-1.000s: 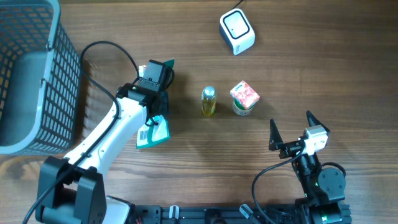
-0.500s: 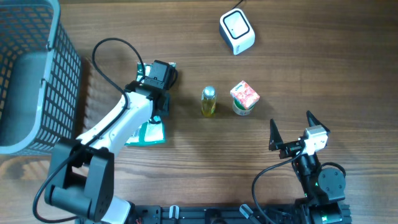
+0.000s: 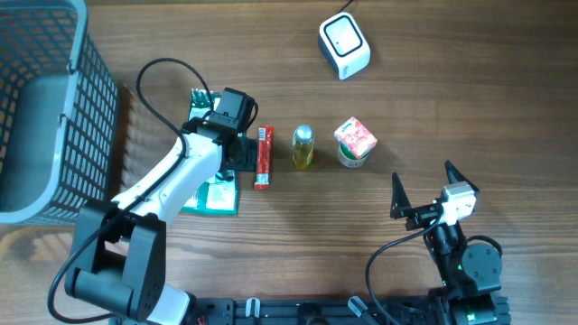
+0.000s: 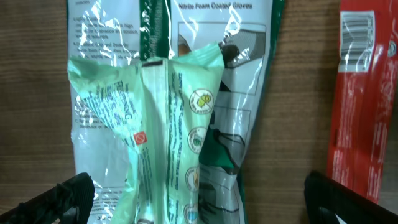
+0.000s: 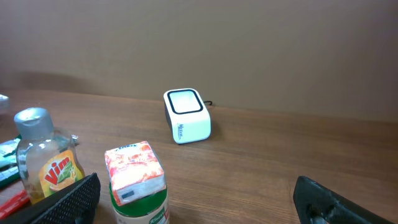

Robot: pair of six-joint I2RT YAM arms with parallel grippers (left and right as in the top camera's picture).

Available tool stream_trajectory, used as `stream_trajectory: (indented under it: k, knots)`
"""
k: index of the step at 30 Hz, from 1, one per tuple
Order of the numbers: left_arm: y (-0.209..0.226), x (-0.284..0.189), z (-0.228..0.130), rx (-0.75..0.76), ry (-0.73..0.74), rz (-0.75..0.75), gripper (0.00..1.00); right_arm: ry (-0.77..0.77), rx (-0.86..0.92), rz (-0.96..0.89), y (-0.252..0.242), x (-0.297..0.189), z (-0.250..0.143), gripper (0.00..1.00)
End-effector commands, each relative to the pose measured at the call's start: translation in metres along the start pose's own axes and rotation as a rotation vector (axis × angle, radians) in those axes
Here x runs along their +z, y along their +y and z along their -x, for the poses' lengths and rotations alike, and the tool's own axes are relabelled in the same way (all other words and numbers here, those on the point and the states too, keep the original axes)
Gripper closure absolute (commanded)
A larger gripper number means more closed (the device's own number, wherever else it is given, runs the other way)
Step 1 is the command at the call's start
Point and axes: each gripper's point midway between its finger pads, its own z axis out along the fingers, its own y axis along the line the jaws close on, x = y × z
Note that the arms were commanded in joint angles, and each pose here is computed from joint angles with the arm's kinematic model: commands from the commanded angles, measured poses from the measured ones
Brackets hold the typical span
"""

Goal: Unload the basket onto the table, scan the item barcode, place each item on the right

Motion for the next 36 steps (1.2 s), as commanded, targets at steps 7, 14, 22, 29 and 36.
stream_trajectory:
  k: [7, 14, 22, 29, 36]
  knots:
    - [-0.004, -0.049, 0.018, -0.033, -0.126, -0.109, 0.00, -0.010, -0.010, -0.014, -0.003, -0.001, 0.002, 0.00]
    - [0.013, -0.054, 0.012, -0.131, -0.102, -0.111, 0.96, -0.009, -0.010, -0.014, -0.003, -0.001, 0.002, 0.00]
    - [0.011, -0.030, 0.000, -0.168, -0.001, -0.163, 0.86, -0.010, -0.010, -0.014, -0.003, -0.001, 0.002, 0.00]
    - [0.026, -0.014, -0.006, -0.215, 0.054, -0.138, 0.96, -0.010, -0.011, -0.014, -0.003, -0.001, 0.002, 0.00]
    - [0.031, -0.009, -0.007, -0.231, 0.068, -0.131, 0.96, -0.009, -0.010, -0.014, -0.003, -0.001, 0.002, 0.00]
